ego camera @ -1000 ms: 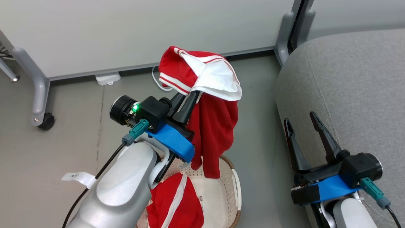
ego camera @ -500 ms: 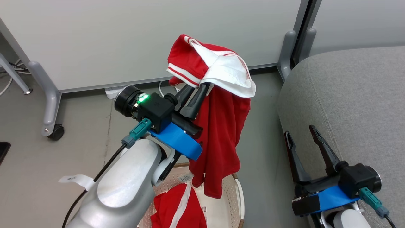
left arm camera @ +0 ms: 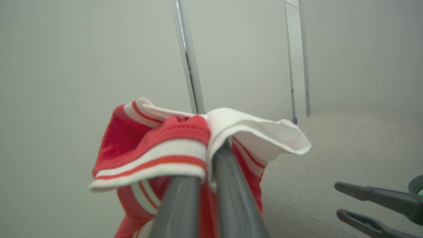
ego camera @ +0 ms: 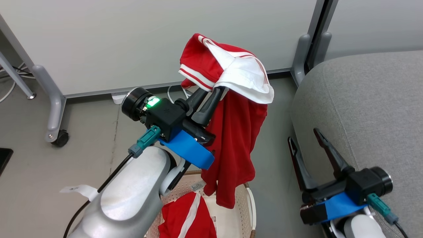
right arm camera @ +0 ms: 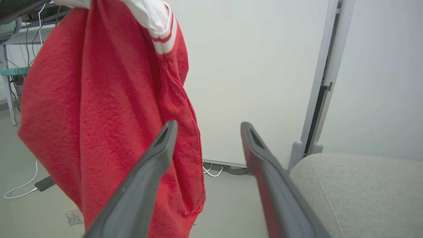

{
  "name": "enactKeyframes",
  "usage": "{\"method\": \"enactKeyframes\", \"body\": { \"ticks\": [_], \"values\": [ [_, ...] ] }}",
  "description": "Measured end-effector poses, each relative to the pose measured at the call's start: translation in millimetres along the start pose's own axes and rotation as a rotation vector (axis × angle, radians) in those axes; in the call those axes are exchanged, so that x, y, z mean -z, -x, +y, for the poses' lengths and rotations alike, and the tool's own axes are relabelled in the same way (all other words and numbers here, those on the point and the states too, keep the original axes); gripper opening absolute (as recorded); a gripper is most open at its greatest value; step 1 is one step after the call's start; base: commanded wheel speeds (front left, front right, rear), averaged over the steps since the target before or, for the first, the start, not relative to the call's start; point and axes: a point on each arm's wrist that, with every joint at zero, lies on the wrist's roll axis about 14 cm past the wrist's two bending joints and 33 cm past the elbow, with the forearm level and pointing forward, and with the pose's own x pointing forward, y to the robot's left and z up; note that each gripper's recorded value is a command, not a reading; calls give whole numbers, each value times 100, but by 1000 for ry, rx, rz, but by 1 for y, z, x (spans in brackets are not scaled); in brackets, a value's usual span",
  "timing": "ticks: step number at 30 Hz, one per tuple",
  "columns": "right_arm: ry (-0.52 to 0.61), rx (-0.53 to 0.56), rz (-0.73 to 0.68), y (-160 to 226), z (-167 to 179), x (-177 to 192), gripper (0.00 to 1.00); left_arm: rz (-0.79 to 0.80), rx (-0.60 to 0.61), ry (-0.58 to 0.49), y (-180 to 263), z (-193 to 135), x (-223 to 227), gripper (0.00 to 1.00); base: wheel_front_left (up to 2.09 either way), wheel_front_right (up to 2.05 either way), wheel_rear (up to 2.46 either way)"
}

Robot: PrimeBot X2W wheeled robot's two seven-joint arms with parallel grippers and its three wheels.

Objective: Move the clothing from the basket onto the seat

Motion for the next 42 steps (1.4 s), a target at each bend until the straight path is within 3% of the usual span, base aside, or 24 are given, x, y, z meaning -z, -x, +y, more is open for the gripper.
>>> {"method": "enactKeyframes", "body": {
  "ticks": [8, 17, 36, 37, 38, 42],
  "values": [
    [104, -129, -47, -30, 8, -17, 100, 3, 10, 11, 0, -4, 4, 0, 0, 0, 0],
    [165, -285, -10, -54, 29, -6, 100, 5, 25, 19, -2, -11, 7, 0, 0, 0, 0],
    [164, -404, 114, -72, 46, 29, 100, 1, 82, 14, -5, -28, 8, 0, 0, 0, 0],
    [161, -406, 113, -72, 47, 29, 30, 0, 84, 14, -5, -29, 8, 0, 0, 0, 0],
    [152, -406, 113, -73, 48, 28, 0, 1, 85, 14, -5, -29, 8, 0, 0, 0, 0],
    [137, -405, 113, -74, 50, 28, 0, 0, 89, 18, -5, -30, 8, 0, 0, 0, 0]
  ]
}}
